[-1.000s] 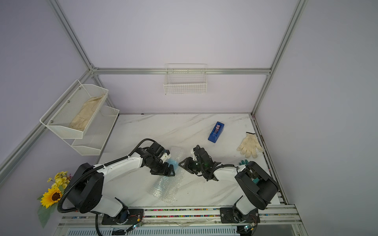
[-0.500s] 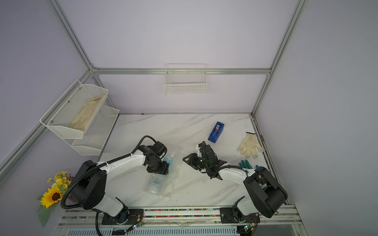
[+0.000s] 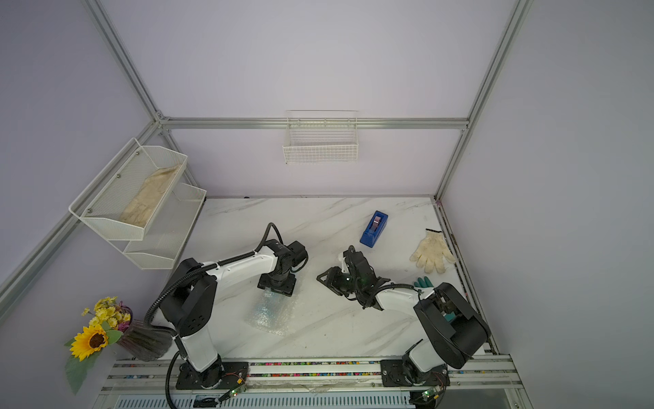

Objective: Wrap wine glasses in bubble wrap
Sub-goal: Wrap the wine glass in bubble wrap.

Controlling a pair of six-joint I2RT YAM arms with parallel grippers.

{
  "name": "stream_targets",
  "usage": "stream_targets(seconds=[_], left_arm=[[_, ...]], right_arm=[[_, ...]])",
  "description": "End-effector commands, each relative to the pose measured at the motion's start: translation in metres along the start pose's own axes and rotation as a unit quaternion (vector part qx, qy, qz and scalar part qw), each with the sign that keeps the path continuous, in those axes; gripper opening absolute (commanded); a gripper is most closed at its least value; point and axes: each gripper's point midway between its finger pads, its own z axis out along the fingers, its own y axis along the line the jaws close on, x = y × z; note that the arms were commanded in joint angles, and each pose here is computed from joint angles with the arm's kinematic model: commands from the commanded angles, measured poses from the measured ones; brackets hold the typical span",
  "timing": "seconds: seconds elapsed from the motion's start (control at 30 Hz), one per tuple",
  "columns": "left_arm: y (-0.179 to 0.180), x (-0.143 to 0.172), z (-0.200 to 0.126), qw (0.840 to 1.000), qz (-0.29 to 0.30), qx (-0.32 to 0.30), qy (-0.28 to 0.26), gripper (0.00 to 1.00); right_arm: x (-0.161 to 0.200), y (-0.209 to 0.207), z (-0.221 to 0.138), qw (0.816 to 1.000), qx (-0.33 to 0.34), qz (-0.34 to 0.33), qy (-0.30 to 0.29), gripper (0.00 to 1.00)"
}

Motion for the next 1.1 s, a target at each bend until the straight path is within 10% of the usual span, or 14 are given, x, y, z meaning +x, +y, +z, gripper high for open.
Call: stream_targets(seconds=[0.0,1.07], left_arm=[[0.010,-0.015,-0.020,0.999,-0.020,-0.031,-0.027,0.76],[-0.022,-0.017,-0.009,0.986,-0.072,0.149,-0.029,0.72]], right_arm=[[-0.002,0.006,0.010,0.999,-0.031,0.011,0.004,0.41],[0.012,-0.005,0.094,0.998,-0.006,0.020,0.056,0.37]])
